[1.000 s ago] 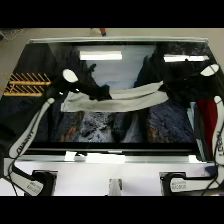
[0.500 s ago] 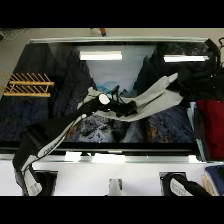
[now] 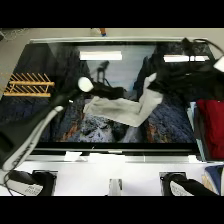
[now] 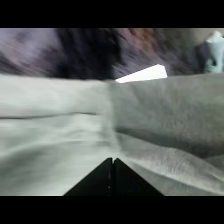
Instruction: Fold the shirts.
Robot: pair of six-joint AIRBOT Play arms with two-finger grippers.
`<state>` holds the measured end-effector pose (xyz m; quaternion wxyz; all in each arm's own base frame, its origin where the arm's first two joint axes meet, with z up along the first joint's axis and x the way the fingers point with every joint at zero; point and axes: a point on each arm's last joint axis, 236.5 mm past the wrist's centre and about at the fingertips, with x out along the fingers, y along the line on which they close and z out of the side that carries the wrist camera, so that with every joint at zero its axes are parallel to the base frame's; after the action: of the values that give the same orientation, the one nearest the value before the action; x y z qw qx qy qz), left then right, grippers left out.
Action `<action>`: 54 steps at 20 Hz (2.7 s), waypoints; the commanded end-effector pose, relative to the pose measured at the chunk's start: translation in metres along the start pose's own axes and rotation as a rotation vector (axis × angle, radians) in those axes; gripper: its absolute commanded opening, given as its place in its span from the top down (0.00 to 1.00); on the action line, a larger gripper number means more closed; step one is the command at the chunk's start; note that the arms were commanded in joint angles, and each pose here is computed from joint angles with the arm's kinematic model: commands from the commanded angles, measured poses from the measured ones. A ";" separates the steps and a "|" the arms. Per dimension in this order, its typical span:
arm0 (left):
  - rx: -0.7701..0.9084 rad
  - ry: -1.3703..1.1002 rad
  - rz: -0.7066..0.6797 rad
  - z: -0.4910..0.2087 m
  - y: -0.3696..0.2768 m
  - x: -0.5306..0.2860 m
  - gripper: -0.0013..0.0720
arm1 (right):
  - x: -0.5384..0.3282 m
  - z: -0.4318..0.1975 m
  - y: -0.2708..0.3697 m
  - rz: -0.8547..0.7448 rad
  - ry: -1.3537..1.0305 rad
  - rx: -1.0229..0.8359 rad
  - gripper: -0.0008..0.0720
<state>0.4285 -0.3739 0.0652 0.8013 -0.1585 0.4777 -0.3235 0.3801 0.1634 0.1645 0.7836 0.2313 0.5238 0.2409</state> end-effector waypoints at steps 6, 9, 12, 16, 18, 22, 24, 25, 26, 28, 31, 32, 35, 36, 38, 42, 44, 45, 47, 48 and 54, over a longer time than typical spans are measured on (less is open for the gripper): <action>0.080 -0.469 0.256 0.091 0.027 -0.283 0.94 | 0.205 0.010 0.086 0.261 -0.036 0.155 0.71; 0.108 -0.538 0.236 0.088 0.005 -0.318 0.94 | 0.224 0.006 0.093 0.324 -0.020 0.145 0.04; 0.115 -0.537 0.234 0.081 -0.001 -0.326 0.94 | 0.189 -0.012 0.061 0.278 0.124 0.085 0.07; 0.114 -0.534 0.235 0.081 0.000 -0.325 0.94 | 0.106 -0.043 -0.070 -0.147 0.307 -0.074 0.07; 0.114 -0.534 0.235 0.081 0.000 -0.325 0.94 | 0.070 -0.039 -0.151 -0.356 0.276 0.047 0.07; 0.109 -0.536 0.220 0.082 -0.003 -0.324 0.94 | 0.105 -0.068 -0.194 -0.251 0.254 0.332 0.07; 0.100 -0.545 0.183 0.083 -0.011 -0.324 0.94 | 0.139 -0.088 -0.198 -0.224 0.301 0.338 0.07; 0.099 -0.547 0.176 0.083 -0.013 -0.325 0.94 | 0.152 -0.098 -0.200 -0.220 0.337 0.344 0.07; 0.098 -0.547 0.172 0.082 -0.014 -0.326 0.94 | 0.163 -0.104 -0.198 -0.204 0.362 0.356 0.07; 0.099 -0.551 0.170 0.082 -0.016 -0.327 0.94 | 0.182 -0.107 -0.188 -0.153 0.370 0.355 0.07; 0.099 -0.553 0.170 0.082 -0.016 -0.327 0.94 | 0.201 -0.087 -0.172 -0.108 0.274 0.353 0.24; 0.100 -0.553 0.170 0.082 -0.016 -0.327 0.94 | 0.204 -0.080 -0.168 -0.092 0.241 0.366 0.47; 0.100 -0.551 0.173 0.083 -0.015 -0.326 0.94 | 0.202 -0.054 -0.148 -0.014 0.181 0.383 0.95; 0.100 -0.551 0.176 0.083 -0.014 -0.326 0.94 | 0.191 -0.039 -0.143 0.003 0.156 0.322 0.95; 0.115 -0.547 0.182 0.083 -0.013 -0.325 0.94 | 0.147 0.001 -0.143 0.013 0.099 0.222 0.96; 0.135 -0.544 0.188 0.083 -0.012 -0.324 0.94 | 0.013 0.067 -0.187 -0.128 -0.079 0.219 0.96; 0.135 -0.544 0.188 0.083 -0.012 -0.324 0.94 | -0.058 0.081 -0.205 -0.185 -0.180 0.270 0.96; 0.135 -0.544 0.188 0.083 -0.013 -0.324 0.94 | -0.089 0.084 -0.211 -0.205 -0.226 0.278 0.96; 0.135 -0.544 0.188 0.083 -0.013 -0.324 0.94 | -0.151 0.090 -0.227 -0.258 -0.359 0.341 0.96; 0.135 -0.544 0.187 0.083 -0.013 -0.324 0.94 | -0.181 0.092 -0.236 -0.284 -0.440 0.384 0.96; 0.147 -0.543 0.190 0.083 -0.013 -0.324 0.94 | -0.304 0.049 -0.289 -0.398 -0.673 0.623 0.96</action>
<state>0.3873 -0.1707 0.3285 0.9351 -0.1399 0.2350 -0.2255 0.4021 -0.2123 0.2009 0.8462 0.3816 0.3558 -0.1080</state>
